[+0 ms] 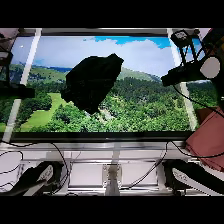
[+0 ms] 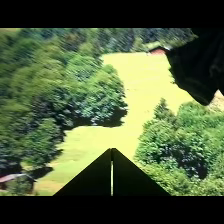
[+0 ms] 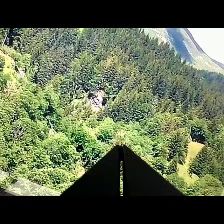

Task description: Fold the clothes and pants, and hang the long-sleeved shirts on hangers.

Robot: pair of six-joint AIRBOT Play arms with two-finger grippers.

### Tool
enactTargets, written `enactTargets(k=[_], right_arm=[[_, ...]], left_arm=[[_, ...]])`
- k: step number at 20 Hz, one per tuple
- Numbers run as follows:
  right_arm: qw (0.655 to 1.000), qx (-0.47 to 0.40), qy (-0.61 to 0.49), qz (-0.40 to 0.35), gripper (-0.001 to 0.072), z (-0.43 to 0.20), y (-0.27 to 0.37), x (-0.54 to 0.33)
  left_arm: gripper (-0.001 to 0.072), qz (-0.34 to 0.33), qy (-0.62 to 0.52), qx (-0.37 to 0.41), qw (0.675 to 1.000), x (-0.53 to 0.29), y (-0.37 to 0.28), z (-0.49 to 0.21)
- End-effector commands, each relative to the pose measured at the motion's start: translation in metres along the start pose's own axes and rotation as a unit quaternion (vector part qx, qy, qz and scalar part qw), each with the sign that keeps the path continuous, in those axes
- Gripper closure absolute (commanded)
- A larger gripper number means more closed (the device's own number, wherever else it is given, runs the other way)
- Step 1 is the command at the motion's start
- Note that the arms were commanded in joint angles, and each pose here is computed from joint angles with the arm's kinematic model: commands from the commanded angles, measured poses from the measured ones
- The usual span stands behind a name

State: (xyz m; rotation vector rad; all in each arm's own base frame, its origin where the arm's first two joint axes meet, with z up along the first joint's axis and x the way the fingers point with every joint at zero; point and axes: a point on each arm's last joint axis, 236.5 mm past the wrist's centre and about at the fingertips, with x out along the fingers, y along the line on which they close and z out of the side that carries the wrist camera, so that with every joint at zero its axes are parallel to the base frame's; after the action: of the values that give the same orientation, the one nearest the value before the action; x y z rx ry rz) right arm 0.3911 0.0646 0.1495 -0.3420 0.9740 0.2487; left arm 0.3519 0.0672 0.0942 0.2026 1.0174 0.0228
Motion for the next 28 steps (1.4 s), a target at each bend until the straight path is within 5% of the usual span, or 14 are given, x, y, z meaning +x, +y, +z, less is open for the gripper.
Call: enactTargets(k=[1, 2, 3, 4, 5, 8, 22, 24, 28], right_arm=[[1.0, 0.0, -0.003, 0.0, 0.0681, 0.002, 0.0, 0.0], [1.0, 0.0, -0.003, 0.0, 0.068, 0.002, 0.0, 0.0], [1.0, 0.0, -0.003, 0.0, 0.0681, 0.002, 0.0, 0.0], [1.0, 0.0, -0.004, 0.0, 0.068, 0.002, 0.0, 0.0], [1.0, 0.0, -0.005, 0.0, 0.068, 0.002, 0.0, 0.0], [1.0, 0.0, -0.005, 0.0, 0.068, 0.002, 0.0, 0.0], [0.999, 0.009, -0.011, 0.028, 0.068, 0.006, 0.014, -0.001], [0.999, 0.011, -0.013, 0.035, 0.068, 0.006, 0.017, -0.001], [0.998, 0.019, -0.018, 0.059, 0.068, 0.009, 0.028, -0.002]], left_arm=[[0.0673, -0.045, 0.009, -0.025, 0.999, 0.04, -0.027, -0.021], [0.0588, -0.063, 0.009, -0.038, 0.997, 0.049, -0.038, -0.025], [0.0336, -0.084, 0.01, -0.046, 0.995, 0.056, -0.05, -0.028], [0.0159, -0.106, 0.008, -0.049, 0.993, 0.06, -0.061, -0.026], [0.0142, -0.133, 0.002, -0.05, 0.99, 0.064, -0.075, -0.021], [0.0142, -0.178, -0.037, -0.059, 0.982, 0.074, -0.107, 0.004], [0.0147, -0.132, -0.142, -0.041, 0.98, 0.149, -0.147, 0.06], [0.0251, -0.124, -0.154, -0.044, 0.979, 0.154, -0.143, 0.065], [0.0296, -0.115, -0.16, -0.046, 0.979, 0.165, -0.143, 0.066]])
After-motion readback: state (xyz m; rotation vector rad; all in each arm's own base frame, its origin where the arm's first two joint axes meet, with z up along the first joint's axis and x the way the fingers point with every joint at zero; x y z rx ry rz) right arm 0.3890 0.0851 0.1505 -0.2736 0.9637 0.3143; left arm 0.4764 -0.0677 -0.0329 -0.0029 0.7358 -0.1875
